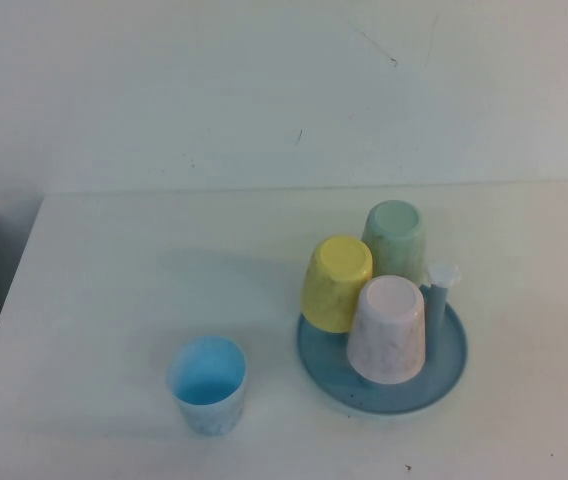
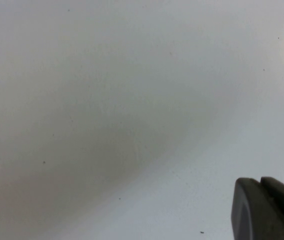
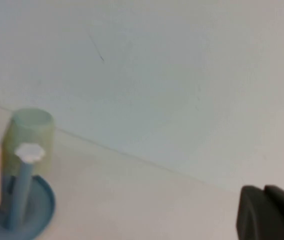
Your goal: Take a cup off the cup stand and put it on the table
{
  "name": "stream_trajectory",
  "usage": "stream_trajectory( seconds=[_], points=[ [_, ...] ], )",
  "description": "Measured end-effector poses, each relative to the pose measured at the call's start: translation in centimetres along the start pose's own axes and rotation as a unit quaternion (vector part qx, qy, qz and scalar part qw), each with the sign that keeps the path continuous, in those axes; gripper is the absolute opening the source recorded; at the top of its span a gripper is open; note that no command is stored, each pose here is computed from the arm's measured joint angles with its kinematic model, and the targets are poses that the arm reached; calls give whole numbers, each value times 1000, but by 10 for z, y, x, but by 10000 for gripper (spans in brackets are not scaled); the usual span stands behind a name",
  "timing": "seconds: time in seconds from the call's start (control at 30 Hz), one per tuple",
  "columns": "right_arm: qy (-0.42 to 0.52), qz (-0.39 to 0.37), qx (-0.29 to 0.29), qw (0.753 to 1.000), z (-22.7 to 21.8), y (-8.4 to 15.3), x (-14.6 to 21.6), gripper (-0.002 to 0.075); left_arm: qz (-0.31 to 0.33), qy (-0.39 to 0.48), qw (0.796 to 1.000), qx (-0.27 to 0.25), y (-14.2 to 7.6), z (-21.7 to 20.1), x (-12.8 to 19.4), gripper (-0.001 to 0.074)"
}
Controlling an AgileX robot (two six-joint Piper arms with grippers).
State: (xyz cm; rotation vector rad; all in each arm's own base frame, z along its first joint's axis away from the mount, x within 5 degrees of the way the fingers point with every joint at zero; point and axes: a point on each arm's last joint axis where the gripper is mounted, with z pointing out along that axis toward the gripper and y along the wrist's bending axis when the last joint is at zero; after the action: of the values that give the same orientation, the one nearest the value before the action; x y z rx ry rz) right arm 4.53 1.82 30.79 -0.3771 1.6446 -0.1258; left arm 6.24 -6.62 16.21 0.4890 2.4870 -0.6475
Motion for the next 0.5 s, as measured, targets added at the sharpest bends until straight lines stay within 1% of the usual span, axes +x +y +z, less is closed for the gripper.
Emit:
stream_trajectory(
  seconds=[0.03, 0.1, 0.17, 0.23, 0.3, 0.43, 0.5],
  points=[
    [21, 15, 24, 999, -1, -2, 9, -1, 0, 0, 1000, 0, 0, 0, 0, -1],
    [40, 21, 77, 996, -1, -8, 24, -1, 0, 0, 1000, 0, 0, 0, 0, -1],
    [27, 30, 121, 992, 1, -12, 36, -1, 0, 0, 1000, 0, 0, 0, 0, -1],
    [9, 47, 147, 988, 6, -12, 51, -1, 0, 0, 1000, 0, 0, 0, 0, -1],
    [15, 58, 151, 987, 10, -8, 70, -1, 0, 0, 1000, 0, 0, 0, 0, -1],
    [61, 70, 145, 985, 18, 3, 110, -1, 0, 0, 1000, 0, 0, 0, 0, -1],
    [78, 70, 142, 984, 19, 7, 125, -1, 0, 0, 1000, 0, 0, 0, 0, -1]
  ],
)
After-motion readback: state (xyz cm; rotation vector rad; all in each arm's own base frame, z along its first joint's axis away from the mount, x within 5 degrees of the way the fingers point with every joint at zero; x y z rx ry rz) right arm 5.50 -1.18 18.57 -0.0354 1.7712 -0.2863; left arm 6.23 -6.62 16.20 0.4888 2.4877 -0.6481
